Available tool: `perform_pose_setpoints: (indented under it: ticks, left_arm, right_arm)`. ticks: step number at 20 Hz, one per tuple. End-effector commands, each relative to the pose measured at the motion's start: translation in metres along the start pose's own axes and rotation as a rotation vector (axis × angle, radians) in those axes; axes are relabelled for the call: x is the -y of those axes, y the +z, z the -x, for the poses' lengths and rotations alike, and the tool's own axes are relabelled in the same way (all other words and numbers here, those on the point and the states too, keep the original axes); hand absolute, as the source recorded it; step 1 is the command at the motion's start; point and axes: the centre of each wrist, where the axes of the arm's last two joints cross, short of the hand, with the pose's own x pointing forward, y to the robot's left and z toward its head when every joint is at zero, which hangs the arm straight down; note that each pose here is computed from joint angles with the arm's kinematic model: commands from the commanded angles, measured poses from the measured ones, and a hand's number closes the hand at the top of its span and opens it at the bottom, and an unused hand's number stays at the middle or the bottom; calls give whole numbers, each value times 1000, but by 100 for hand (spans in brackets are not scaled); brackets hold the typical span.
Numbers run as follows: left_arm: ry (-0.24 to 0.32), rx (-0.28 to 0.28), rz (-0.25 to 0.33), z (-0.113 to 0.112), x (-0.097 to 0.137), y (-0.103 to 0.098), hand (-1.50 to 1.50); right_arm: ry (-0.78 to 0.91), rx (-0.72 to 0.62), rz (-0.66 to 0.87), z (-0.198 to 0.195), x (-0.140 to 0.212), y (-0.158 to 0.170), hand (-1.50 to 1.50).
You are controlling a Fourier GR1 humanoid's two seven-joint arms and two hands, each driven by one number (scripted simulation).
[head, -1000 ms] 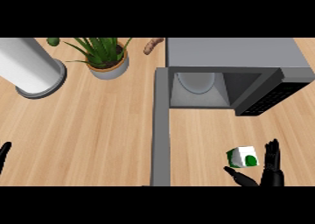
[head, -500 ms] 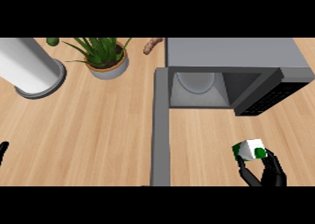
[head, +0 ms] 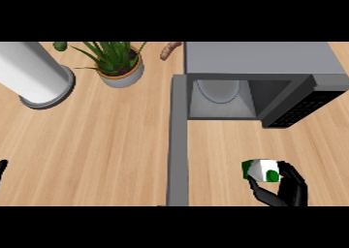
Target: Pick up the milk, place it into the microwave and close the microwave
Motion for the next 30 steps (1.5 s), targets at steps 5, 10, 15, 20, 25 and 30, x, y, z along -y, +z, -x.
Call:
perform_pose_setpoints:
  ticks: [5, 10, 15, 20, 25, 30]
  left_arm:
    - [-20, 8, 0, -3, -12, 7, -150]
    - [-21, 10, -30, -13, -14, 3, -150]
    - [-20, -8, -20, 9, -25, 7, -150]
    - [7, -5, 2, -8, -29, 12, -150]
    - [14, 7, -16, 0, -31, 11, -150]
    - [18, -29, -15, -2, -30, 21, -150]
  right_arm:
    - [-147, -16, -337, -22, -27, -65, 150]
    - [-172, 2, -472, -37, -40, -51, 150]
    - [-143, 11, -493, -78, -80, -29, 150]
    - [-128, -32, -472, -107, -103, -11, 150]
    - [-133, -47, -428, -148, -126, 3, 150]
    - [-125, -43, -408, -171, -158, -11, 150]
